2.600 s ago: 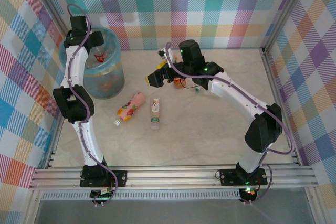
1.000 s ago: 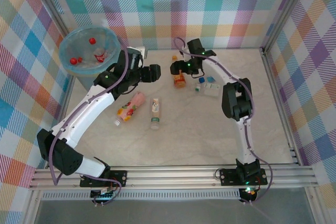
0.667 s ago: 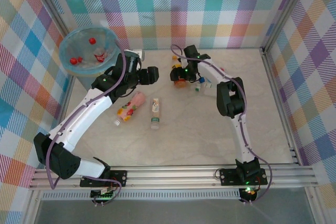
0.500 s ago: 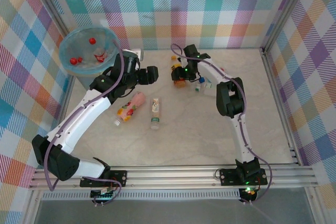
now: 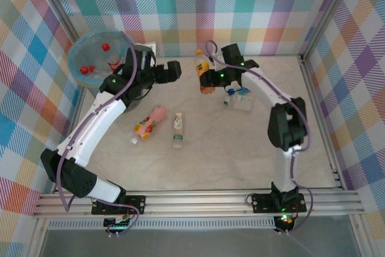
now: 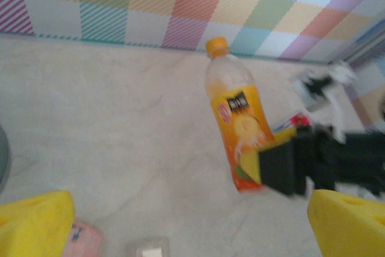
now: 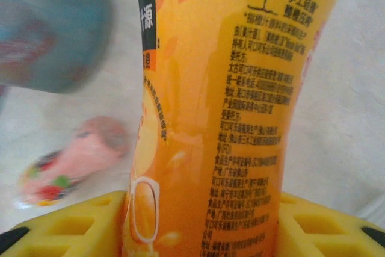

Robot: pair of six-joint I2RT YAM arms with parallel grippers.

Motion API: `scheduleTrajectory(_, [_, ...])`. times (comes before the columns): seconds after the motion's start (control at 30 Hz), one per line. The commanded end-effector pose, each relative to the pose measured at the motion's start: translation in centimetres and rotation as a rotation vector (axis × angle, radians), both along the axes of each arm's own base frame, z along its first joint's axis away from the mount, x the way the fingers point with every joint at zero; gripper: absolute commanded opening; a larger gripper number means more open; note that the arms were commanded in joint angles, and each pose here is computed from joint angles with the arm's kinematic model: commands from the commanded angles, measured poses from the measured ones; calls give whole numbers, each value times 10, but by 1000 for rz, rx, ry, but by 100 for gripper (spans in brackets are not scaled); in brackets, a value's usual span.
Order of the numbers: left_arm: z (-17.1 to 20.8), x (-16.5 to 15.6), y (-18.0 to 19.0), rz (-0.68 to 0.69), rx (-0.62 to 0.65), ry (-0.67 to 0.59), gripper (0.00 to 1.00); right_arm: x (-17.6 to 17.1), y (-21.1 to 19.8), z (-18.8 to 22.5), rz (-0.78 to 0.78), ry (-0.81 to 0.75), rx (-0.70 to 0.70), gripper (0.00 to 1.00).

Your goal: Put the plastic bottles in the bin

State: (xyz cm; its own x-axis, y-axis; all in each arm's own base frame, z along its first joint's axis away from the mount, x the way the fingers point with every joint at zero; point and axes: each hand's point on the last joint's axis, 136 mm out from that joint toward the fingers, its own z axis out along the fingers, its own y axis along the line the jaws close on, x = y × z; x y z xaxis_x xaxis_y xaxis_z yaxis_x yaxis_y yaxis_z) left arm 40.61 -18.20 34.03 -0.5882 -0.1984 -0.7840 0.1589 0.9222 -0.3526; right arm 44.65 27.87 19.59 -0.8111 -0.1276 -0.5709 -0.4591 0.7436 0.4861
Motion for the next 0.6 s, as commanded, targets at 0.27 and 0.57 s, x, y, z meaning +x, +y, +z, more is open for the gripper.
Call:
scheduleTrajectory(0.27, [37, 30, -52, -211, -348, 46, 86, -89, 36, 79, 354, -136, 400, 52])
scheduleTrajectory(0.57, [3, 46, -54, -173, -337, 132, 75, -111, 56, 76, 450, -126, 431, 52])
